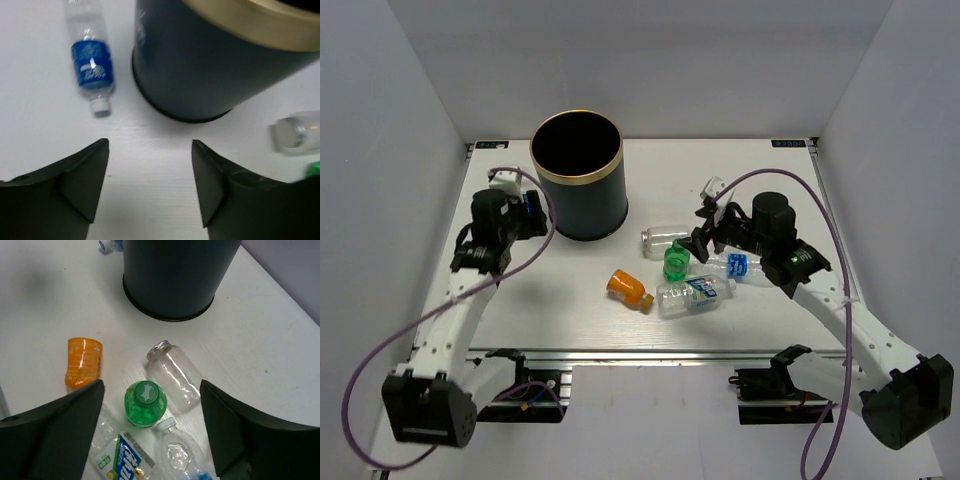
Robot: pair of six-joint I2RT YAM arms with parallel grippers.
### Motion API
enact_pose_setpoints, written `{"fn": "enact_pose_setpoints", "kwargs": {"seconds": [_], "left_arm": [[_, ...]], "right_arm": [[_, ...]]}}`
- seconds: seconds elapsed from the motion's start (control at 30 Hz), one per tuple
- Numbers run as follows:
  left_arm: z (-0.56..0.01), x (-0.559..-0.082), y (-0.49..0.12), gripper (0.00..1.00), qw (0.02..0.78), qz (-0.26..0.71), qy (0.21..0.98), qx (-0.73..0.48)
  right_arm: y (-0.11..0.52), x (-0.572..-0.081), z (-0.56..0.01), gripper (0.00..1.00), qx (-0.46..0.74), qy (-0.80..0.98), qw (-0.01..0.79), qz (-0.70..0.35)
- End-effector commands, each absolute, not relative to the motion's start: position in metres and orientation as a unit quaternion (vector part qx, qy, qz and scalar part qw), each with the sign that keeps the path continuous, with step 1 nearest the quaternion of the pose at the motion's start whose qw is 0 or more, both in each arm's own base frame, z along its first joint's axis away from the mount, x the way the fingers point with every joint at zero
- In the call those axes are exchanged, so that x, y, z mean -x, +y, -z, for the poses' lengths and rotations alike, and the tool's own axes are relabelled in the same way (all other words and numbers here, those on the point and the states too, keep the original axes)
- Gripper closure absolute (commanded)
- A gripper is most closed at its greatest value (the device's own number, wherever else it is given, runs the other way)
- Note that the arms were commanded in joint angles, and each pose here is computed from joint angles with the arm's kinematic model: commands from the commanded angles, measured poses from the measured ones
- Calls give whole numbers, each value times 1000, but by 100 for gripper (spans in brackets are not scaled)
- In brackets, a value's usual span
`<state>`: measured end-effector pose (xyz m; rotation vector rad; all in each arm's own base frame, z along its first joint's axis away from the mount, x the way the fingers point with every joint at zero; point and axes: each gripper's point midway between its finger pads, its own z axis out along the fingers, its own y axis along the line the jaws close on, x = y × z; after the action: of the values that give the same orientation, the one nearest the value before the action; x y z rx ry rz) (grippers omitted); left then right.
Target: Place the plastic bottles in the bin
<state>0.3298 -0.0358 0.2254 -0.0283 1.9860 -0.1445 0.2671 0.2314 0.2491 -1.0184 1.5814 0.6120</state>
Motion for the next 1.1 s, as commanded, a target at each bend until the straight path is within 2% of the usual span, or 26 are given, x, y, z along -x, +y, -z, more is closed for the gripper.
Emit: {"fn": "enact_pose_setpoints", "kwargs": {"seconds": [0.0, 0.07, 0.1, 0.27, 0.43, 0.67, 1.07], "left_arm": [[-194, -337, -8, 20, 481, -10, 874, 71], [-190, -345, 4, 3, 468, -37, 878, 91], [-172, -348, 8, 0, 439, -51, 891, 104], [-152, -370, 24, 0, 406, -104, 898, 137], [-132, -400, 27, 0, 406, -107, 897, 138], [-83, -426, 47, 2, 357, -114, 914, 155], [-67, -461, 58, 2, 372, -53, 911, 168]], "right_arm": [[230, -271, -268, 14, 429, 664, 560, -249], [228, -270, -274, 14, 426, 660, 568, -246], [227, -268, -278, 14, 425, 657, 572, -245], [222, -264, -292, 12, 419, 646, 591, -242], [220, -260, -297, 10, 418, 640, 598, -241], [219, -252, -302, 10, 423, 627, 606, -246], [221, -246, -303, 10, 432, 618, 606, -253]]}}
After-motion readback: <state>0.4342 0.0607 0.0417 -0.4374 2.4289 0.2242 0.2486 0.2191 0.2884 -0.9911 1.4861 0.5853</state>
